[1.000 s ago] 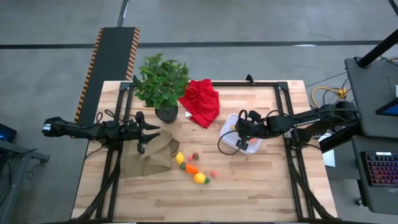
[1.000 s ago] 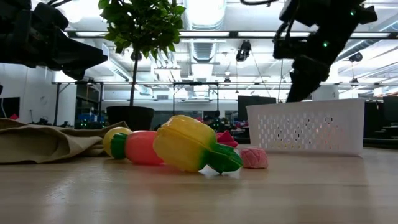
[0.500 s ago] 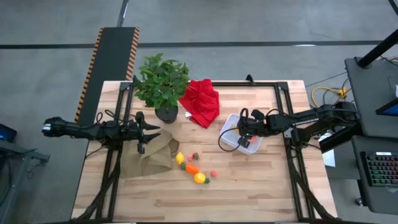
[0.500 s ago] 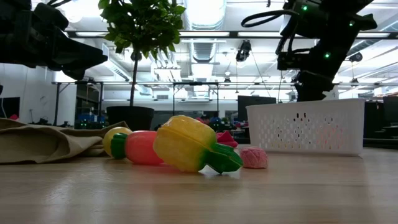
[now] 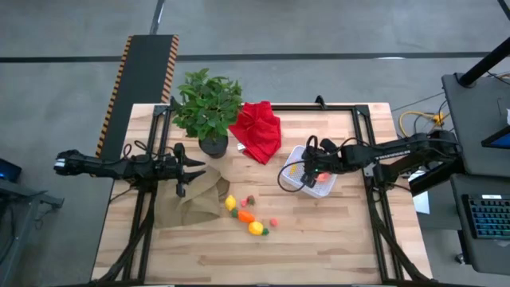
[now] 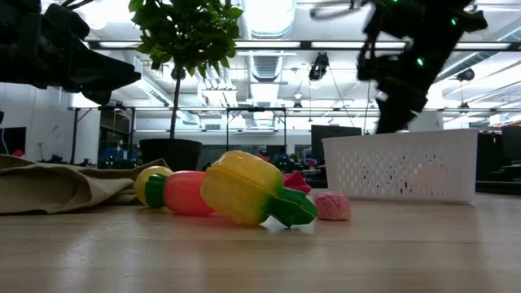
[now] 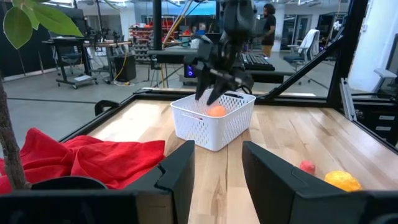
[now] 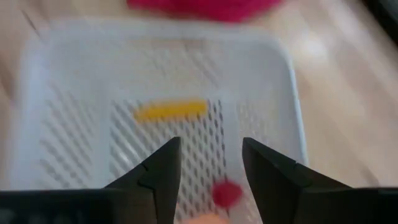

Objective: Pick and placing Produce into tupperware
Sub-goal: Put the bottom pink apricot into the white bin

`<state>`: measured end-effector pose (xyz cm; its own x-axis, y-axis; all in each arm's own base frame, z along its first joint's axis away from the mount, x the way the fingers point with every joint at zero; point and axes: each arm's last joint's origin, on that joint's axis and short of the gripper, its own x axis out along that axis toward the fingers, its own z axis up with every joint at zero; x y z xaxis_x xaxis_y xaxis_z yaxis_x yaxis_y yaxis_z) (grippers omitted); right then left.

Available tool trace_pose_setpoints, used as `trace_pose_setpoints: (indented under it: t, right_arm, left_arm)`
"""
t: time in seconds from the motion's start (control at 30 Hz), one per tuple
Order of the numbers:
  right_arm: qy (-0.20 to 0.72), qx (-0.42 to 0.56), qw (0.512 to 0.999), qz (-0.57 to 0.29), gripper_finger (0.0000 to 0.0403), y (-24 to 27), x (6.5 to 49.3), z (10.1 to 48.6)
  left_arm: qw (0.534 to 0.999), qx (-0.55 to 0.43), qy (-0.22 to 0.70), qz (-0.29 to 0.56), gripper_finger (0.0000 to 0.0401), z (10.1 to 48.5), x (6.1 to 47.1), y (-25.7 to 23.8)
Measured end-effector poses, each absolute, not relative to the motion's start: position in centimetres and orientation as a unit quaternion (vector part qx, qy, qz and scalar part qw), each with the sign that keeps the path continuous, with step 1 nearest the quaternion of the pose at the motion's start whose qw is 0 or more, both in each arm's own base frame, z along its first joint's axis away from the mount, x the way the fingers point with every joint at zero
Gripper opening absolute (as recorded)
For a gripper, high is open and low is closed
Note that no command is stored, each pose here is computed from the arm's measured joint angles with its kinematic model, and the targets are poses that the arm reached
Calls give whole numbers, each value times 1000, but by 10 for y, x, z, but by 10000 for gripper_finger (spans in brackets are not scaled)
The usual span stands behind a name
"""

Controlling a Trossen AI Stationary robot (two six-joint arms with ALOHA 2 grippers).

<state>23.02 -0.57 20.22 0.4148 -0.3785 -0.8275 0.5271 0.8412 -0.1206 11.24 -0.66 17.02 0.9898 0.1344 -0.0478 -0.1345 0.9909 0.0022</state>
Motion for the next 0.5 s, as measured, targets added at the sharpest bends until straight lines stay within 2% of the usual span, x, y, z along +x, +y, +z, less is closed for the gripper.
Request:
trace_pose_setpoints:
  t: [0.17,0.33,0.5]
  right_arm:
    - [388,73,879,-267,173,6,249,243]
    - [312,32,934,-169,167,40,266,283]
    - [322,18,943,-79,183,74,278,304]
  left_arm:
    - [997,-1,23,69,121,170,112,-6]
    - [997,-1,23,69,121,170,112,-6]
    - [997,-1,23,71,121,170,112,-6]
